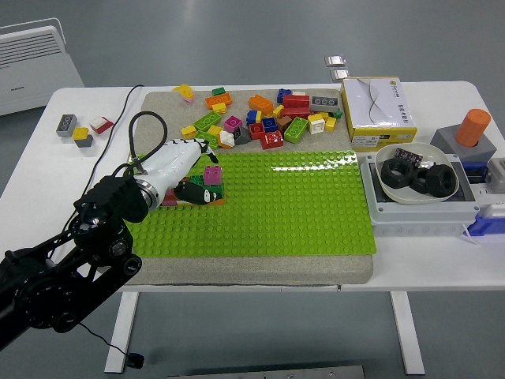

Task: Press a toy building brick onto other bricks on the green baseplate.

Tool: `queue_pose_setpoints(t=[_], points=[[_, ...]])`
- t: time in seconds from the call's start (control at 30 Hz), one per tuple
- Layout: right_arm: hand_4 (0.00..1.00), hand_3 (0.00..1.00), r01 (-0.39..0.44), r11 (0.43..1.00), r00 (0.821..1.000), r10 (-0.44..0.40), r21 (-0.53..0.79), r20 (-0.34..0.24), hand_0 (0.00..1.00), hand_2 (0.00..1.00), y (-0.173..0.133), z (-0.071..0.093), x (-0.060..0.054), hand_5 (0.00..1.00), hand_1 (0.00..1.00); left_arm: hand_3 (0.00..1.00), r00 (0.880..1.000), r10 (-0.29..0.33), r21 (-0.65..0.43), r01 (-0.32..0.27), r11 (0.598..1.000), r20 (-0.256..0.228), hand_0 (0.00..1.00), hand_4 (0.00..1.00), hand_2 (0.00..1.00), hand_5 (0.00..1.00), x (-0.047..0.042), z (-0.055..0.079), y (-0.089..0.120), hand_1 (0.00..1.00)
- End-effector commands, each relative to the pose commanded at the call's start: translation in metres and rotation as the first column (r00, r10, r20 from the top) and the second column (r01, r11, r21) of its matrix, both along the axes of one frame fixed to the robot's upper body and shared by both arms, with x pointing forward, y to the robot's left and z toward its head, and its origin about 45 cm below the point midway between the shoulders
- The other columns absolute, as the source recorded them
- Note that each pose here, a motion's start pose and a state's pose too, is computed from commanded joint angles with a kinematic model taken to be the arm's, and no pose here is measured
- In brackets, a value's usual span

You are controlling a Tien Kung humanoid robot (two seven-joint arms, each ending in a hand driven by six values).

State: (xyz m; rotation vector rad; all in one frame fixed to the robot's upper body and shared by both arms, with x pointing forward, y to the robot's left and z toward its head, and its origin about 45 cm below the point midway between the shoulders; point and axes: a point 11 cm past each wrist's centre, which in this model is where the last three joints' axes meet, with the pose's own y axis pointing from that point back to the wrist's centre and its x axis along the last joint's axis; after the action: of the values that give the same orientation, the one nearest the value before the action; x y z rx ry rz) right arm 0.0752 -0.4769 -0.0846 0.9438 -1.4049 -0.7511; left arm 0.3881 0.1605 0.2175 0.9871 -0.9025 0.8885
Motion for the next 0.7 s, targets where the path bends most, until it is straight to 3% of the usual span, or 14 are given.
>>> queue_pose_setpoints(t=[0.7], points=[[0.724, 0.686, 0.004, 1.0, 1.0, -0.004, 0.002, 0.003, 0.519, 0.719, 0.0012, -0.0005, 0.0003, 0.781, 0.675, 0.683, 0.999, 0.015, -0.009, -0.015, 1.0, -0.034, 0.998, 0.934, 0.969, 0.32, -0.0035, -0.0099, 0.0048, 0.969]])
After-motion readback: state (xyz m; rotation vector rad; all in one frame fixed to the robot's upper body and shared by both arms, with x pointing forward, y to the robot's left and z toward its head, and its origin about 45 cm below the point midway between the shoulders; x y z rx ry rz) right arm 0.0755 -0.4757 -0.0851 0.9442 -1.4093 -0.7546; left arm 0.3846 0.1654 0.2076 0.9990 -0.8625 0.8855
